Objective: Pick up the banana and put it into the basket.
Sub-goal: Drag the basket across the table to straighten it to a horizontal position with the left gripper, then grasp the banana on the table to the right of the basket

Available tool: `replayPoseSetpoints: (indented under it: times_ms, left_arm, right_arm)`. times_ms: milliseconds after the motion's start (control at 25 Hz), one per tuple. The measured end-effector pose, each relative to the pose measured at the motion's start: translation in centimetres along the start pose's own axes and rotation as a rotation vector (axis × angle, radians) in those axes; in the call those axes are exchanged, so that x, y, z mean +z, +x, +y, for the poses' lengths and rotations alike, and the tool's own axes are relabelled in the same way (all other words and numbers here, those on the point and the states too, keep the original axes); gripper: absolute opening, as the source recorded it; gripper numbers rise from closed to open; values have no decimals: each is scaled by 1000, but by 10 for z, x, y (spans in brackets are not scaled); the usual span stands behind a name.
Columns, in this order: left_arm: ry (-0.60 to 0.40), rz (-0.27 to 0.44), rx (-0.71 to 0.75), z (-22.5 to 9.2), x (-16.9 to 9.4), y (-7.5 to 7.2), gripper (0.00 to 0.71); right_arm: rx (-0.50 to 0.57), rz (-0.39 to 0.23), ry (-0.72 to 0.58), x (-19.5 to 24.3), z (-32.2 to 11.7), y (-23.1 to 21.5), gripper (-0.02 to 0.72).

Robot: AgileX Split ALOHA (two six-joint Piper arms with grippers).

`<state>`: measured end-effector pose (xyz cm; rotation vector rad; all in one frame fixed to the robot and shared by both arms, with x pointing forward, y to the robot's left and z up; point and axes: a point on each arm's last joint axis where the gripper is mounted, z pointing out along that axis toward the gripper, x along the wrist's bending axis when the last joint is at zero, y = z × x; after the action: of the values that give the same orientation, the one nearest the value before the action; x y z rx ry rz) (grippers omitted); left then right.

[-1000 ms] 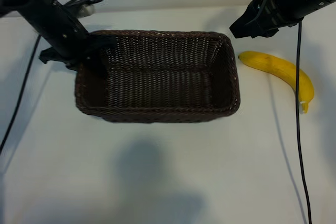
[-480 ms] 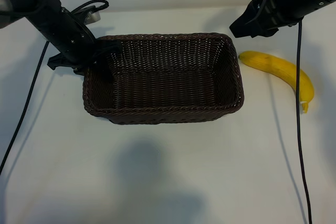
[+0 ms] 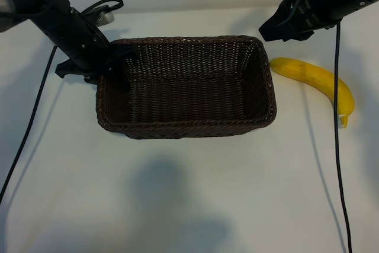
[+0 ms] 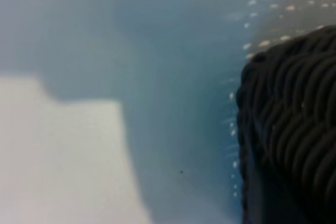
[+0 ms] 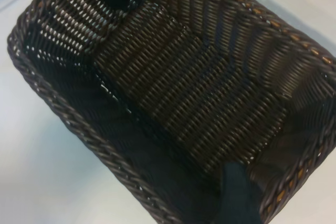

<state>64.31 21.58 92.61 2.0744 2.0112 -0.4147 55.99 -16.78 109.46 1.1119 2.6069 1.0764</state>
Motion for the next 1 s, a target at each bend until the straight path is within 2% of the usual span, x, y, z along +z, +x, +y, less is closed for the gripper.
replayPoseSetpoints:
  times_ms: [200,400,520,680,840,920,1000]
  left_arm:
    - [7,-17,-19,-1,-1,-2,457]
    - [61,-12,-13,-7,-5,-3,506]
    - [73,8,4,-13,-22,-4,507]
    - [27,6,15,-29,-71,-8,507]
    - [-115,38,24,-47,-125,-2,507]
    - [-181,22,44,-58,-149,-1,507]
    - [-243,-32,75,-67,-168,-6,507]
  right_arm:
    - [0,0,0,0,0,0,467]
    - [0,-3,-3,0,0,0,467]
    - [0,-4,-4,0,0,0,467]
    - [0,-4,-4,0,0,0,467]
    - [0,-3,-5,0,0,0,467]
    - [0,-3,-5,0,0,0,467]
    - [0,-2,-3,0,0,0,467]
